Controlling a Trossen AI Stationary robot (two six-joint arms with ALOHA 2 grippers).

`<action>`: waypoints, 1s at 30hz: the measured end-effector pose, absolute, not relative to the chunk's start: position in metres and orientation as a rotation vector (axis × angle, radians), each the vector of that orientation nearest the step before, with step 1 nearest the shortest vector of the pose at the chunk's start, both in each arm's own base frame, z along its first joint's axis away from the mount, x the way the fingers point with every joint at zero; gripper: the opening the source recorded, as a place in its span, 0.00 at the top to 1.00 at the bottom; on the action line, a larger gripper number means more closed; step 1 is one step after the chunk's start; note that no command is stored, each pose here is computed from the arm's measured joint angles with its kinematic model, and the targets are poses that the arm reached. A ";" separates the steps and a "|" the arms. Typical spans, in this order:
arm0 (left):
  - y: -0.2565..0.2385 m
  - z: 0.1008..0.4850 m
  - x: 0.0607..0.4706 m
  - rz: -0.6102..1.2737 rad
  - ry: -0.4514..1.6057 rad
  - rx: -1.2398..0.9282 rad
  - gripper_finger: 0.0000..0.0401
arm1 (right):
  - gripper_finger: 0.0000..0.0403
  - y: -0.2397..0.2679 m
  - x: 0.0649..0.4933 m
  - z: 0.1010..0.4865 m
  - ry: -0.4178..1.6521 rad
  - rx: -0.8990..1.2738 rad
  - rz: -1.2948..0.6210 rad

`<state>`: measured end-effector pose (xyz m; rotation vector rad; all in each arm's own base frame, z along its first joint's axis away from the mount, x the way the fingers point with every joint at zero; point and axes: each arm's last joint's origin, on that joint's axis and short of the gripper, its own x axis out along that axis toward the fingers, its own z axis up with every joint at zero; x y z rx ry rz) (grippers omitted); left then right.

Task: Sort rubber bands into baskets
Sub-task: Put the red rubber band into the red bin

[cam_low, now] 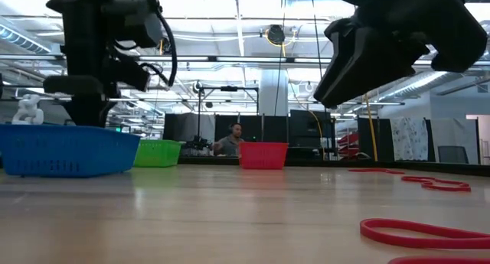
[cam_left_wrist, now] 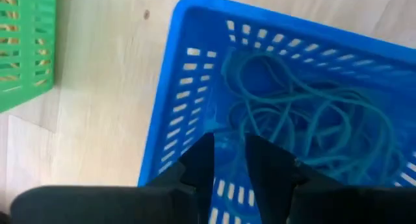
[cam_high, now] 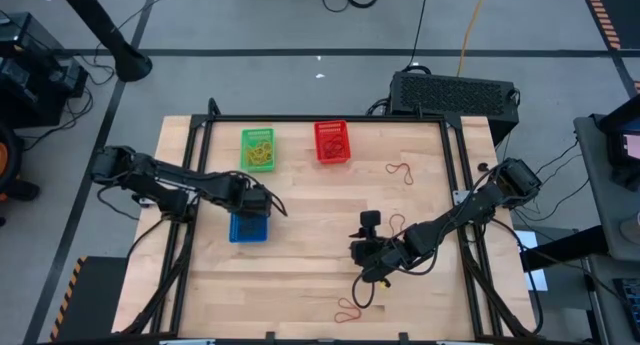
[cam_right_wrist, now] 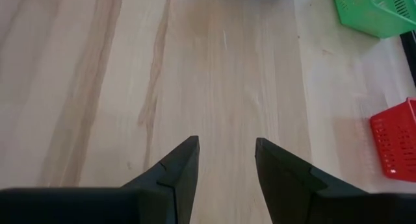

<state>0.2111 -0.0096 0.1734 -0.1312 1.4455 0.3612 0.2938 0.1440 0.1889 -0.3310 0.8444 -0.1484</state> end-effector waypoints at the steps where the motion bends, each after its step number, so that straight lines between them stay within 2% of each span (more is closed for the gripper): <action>1: -0.011 0.176 0.211 0.357 1.447 -0.129 0.76 | 0.64 0.144 0.293 0.188 0.854 -0.337 -0.149; 6: -0.021 0.195 0.215 0.288 1.372 -0.100 0.76 | 0.64 0.140 0.286 0.185 0.928 -0.389 -0.153; 11: -0.029 0.221 0.212 0.297 1.177 -0.029 0.76 | 0.64 0.126 0.276 0.194 0.991 -0.421 -0.226; 16: -0.039 0.231 0.217 0.245 0.790 0.072 0.76 | 0.64 0.092 0.265 0.208 1.084 -0.306 -0.370; 21: -0.050 0.232 0.234 -0.015 0.314 0.104 0.76 | 0.64 0.059 0.257 0.207 1.303 0.008 -0.412; 24: -0.055 0.231 0.242 -0.147 0.094 0.165 0.76 | 0.64 0.049 0.251 0.199 1.382 0.104 -0.433; 27: -0.059 0.227 0.250 -0.208 -0.001 0.216 0.76 | 0.64 0.043 0.244 0.188 1.440 0.081 -0.436; 30: -0.061 0.218 0.256 -0.213 0.026 0.226 0.76 | 0.64 0.034 0.238 0.185 1.486 0.063 -0.504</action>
